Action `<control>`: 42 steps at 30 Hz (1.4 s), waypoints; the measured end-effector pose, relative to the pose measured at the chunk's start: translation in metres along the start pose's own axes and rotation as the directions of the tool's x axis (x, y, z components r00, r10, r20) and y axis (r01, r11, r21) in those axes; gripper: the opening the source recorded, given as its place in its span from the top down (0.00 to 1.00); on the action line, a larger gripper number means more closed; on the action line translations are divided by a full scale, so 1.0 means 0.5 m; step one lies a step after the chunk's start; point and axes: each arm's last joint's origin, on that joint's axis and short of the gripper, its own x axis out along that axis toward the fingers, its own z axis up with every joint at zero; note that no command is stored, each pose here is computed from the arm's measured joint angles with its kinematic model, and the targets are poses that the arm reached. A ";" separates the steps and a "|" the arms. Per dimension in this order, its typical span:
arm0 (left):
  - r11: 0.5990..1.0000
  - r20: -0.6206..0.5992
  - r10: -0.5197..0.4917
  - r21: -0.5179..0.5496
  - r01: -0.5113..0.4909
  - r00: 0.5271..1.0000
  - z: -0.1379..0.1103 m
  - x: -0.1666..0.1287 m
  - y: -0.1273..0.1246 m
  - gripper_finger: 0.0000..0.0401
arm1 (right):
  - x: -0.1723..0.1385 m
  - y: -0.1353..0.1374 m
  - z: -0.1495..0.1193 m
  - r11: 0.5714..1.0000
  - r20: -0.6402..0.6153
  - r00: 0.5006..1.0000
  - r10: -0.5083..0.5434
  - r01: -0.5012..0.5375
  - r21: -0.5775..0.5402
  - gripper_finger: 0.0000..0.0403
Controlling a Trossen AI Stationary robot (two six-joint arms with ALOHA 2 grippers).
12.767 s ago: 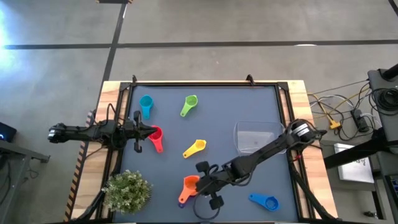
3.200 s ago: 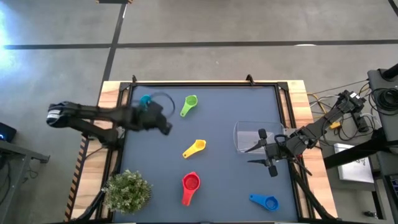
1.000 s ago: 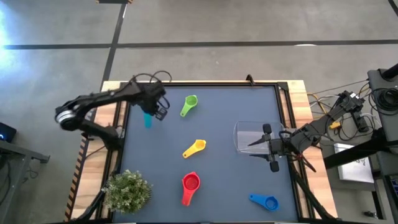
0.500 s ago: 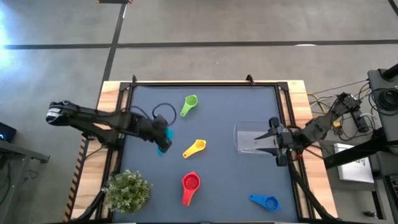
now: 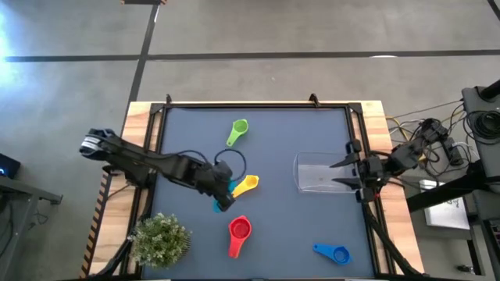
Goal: Nest measuring cups in basket
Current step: Stack the light blue measuring cup on top of the red measuring cup
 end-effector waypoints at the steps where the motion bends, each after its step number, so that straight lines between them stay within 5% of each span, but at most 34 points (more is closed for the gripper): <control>1: 1.000 -0.020 0.020 0.013 -0.020 1.000 0.003 0.000 -0.013 1.00 | 0.000 0.000 0.000 1.000 0.000 1.000 0.000 0.000 0.003 0.58; 9: 0.996 -0.104 -0.030 0.085 0.039 0.994 0.002 0.028 -0.138 1.00 | 0.000 0.001 -0.003 1.000 -0.016 1.000 0.002 -0.002 0.018 0.58; 15: 0.997 -0.154 -0.037 0.068 0.048 0.987 -0.022 0.062 -0.187 1.00 | 0.000 0.001 -0.003 1.000 -0.016 1.000 0.003 -0.002 0.029 0.58; 42: 0.998 -0.176 -0.036 0.037 0.043 0.984 -0.060 0.112 -0.221 1.00 | 0.001 0.002 -0.009 0.998 -0.040 0.999 0.007 -0.005 0.068 0.58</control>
